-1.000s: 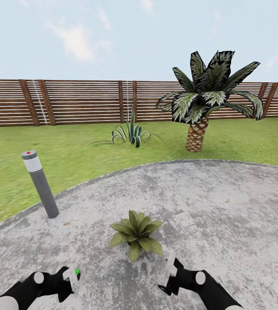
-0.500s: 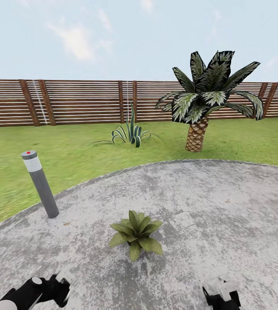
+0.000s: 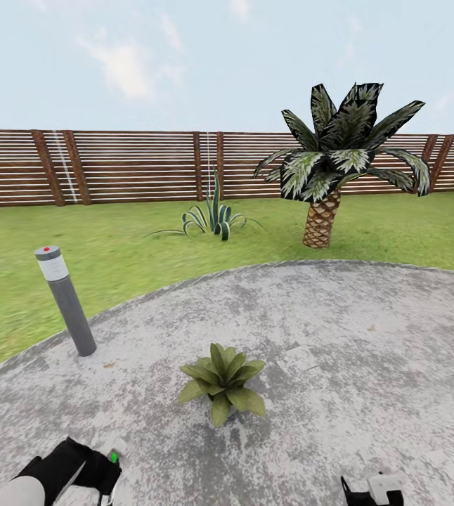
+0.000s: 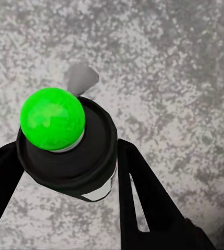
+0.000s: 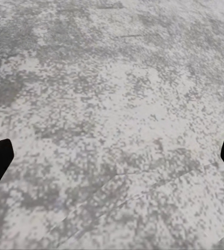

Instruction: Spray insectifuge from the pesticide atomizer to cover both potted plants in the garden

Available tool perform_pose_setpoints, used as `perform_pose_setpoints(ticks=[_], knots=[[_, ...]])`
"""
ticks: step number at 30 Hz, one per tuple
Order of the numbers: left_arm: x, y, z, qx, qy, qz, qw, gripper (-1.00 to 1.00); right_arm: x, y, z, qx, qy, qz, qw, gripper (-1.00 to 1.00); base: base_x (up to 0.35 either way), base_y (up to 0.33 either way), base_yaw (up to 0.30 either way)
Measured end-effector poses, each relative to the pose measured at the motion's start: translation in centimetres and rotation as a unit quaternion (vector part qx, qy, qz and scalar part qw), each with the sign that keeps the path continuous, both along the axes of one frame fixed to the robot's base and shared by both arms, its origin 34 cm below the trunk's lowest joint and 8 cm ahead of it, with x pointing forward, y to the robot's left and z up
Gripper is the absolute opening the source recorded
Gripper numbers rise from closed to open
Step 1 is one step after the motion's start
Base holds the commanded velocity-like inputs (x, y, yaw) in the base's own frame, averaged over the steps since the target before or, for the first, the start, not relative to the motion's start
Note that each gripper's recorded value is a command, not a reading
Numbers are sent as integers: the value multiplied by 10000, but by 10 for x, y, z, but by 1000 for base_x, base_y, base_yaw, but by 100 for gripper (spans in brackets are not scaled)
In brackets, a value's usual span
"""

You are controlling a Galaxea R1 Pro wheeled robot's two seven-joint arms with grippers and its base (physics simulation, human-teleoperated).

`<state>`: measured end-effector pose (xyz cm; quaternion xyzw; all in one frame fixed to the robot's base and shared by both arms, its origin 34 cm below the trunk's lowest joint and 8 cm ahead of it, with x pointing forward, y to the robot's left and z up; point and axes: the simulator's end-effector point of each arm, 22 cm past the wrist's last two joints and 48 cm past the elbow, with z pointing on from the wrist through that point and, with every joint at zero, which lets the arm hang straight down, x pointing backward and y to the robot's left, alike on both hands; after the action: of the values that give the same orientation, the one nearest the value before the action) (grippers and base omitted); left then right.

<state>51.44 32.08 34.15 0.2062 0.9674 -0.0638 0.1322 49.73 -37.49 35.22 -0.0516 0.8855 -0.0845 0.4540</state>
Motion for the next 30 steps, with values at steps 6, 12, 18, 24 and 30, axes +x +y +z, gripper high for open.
perform_pose_setpoints(ticks=[6,12,18,24,30], knots=[[23,-39,28,-415,257,-1,9988,-100,-1,6,-2,52,13,7,10000,100,0,0,0],[41,-61,66,-706,569,-86,9958,-100,-7,15,-8,155,100,15,9998,100,0,0,0],[59,-74,94,-474,902,-153,9947,-100,-9,18,-10,183,125,20,9998,100,0,0,0],[65,-90,102,-457,955,-172,9942,-100,-8,16,-9,172,120,4,9998,100,0,0,0],[64,-92,101,-452,965,-174,9942,-100,-8,14,-8,158,110,-6,9998,100,93,0,0]])
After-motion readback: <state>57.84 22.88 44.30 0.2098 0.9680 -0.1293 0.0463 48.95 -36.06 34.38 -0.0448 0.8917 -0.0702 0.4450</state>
